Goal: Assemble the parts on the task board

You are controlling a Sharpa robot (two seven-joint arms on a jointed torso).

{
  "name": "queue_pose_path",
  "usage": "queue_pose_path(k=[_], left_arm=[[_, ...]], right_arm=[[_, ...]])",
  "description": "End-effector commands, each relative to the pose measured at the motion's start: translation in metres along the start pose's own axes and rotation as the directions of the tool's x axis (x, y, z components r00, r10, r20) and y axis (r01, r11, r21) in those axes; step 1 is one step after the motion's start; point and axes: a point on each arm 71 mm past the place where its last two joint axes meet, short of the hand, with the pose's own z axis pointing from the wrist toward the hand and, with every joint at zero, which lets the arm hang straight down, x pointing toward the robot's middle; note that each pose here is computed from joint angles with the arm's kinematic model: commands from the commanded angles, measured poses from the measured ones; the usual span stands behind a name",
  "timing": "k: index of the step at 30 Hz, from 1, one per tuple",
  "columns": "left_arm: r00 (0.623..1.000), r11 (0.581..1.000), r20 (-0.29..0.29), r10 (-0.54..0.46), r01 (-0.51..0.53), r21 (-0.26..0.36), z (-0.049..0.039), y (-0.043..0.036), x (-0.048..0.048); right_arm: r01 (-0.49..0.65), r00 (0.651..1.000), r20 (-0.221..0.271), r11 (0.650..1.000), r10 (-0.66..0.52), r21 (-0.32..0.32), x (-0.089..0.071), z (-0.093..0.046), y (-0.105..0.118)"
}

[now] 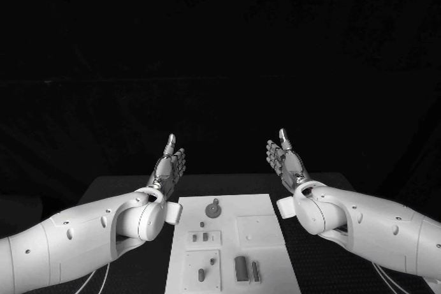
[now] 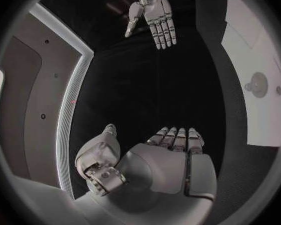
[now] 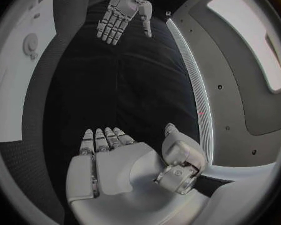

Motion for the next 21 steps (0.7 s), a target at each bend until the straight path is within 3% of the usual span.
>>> queue_pose_path(k=[1, 8, 21], left_arm=[[0.986, 0.996, 0.166, 0.02, -0.034, 0.082, -0.0112, -0.0073, 0.0], [0.98, 0.995, 0.199, 0.003, -0.023, 0.102, -0.0245, -0.0111, 0.0104], [0.98, 0.994, 0.2, 0.002, -0.023, 0.103, -0.025, -0.0113, 0.0107]], right_arm=[[-0.03, 0.984, 0.176, 0.999, 0.035, -0.032, 0.0, -0.012, 0.007], [-0.063, 0.973, 0.22, 0.998, 0.067, -0.028, 0.012, -0.032, 0.014], [-0.067, 0.972, 0.225, 0.997, 0.071, -0.027, 0.014, -0.034, 0.015]])
